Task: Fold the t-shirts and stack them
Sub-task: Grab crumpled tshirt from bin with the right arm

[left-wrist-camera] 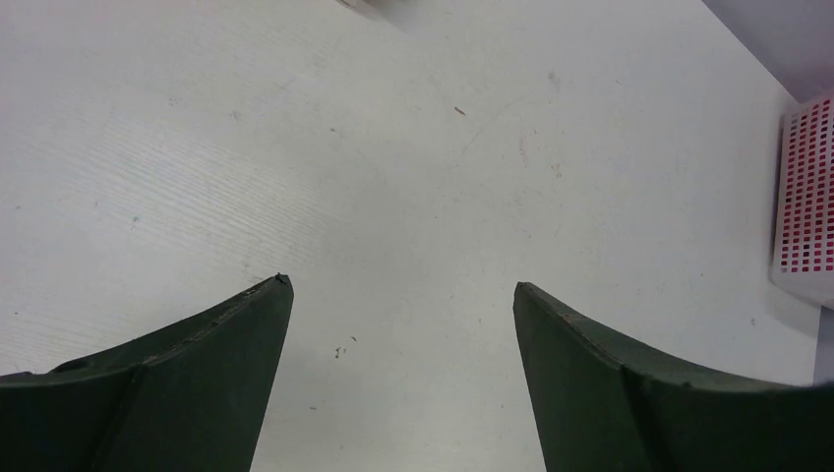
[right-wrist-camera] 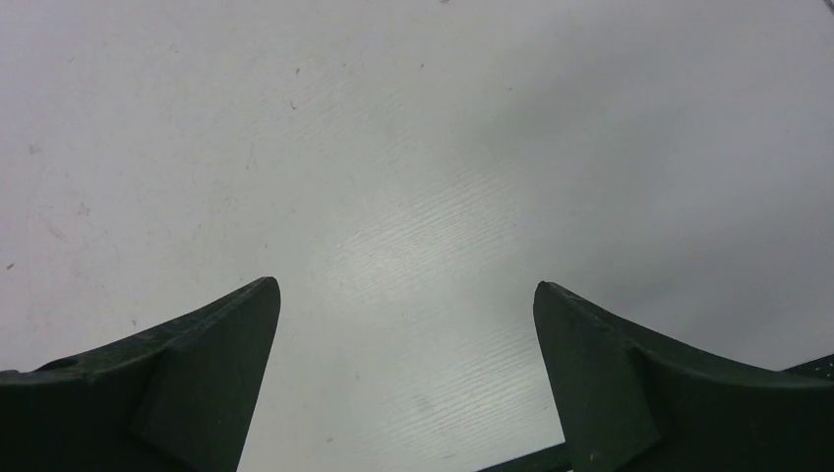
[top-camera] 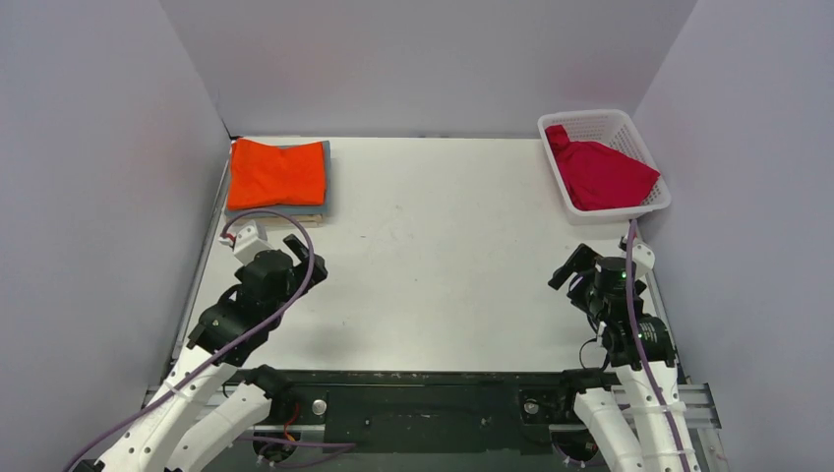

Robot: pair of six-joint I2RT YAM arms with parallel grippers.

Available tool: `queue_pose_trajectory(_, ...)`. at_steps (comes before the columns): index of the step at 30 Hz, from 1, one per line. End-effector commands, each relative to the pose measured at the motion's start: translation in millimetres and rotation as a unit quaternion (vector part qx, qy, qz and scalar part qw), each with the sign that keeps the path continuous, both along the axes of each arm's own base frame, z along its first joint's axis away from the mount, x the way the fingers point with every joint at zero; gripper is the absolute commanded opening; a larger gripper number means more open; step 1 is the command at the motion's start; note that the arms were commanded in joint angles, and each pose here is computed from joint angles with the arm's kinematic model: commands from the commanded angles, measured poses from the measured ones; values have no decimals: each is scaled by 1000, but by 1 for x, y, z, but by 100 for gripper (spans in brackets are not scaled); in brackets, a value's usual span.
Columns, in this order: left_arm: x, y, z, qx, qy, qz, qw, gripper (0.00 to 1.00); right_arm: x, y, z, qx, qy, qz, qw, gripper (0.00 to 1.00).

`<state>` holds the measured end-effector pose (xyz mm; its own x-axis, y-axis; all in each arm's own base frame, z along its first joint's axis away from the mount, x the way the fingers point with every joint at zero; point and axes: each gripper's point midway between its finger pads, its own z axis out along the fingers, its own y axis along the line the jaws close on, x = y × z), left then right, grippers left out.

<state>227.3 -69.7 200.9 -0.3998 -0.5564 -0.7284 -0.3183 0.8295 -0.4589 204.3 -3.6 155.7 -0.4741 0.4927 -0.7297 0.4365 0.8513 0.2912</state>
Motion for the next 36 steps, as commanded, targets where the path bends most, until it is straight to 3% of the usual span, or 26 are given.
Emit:
queue_pose_trajectory(1, 11, -8, 5, -13, -14, -2, 1000, 93, 16, -6, 27, -11, -33, -15, 999, 98)
queue_pose_trajectory(4, 15, -13, 3, -14, -12, -7, 1000, 93, 30, -10, 48, -25, -48, -15, 998, 100)
queue_pose_trajectory(10, 27, -19, 2, -11, -15, -8, 1000, 93, 82, -30, 78, -82, -13, -50, 995, 100)
queue_pose_trajectory(14, 34, -29, -7, -13, -4, -21, 1000, 93, 137, -56, 65, -93, 51, -88, 990, 100)
queue_pose_trajectory(19, 42, -31, -15, 2, 9, -21, 1000, 93, 207, -92, 65, -68, 61, -130, 987, 99)
queue_pose_trajectory(23, 50, -37, -22, 12, 26, -31, 999, 93, 260, -123, 14, -60, 116, -142, 981, 94)
queue_pose_trajectory(29, 56, -42, -30, 14, 41, -40, 998, 93, 320, -140, -46, 25, 130, -139, 981, 91)
queue_pose_trajectory(33, 58, -42, -32, 14, 45, -41, 998, 93, 342, -132, -84, 109, 136, -129, 976, 87)
queue_pose_trajectory(36, 59, -43, -33, 12, 48, -40, 998, 93, 349, -126, -103, 126, 142, -124, 974, 86)
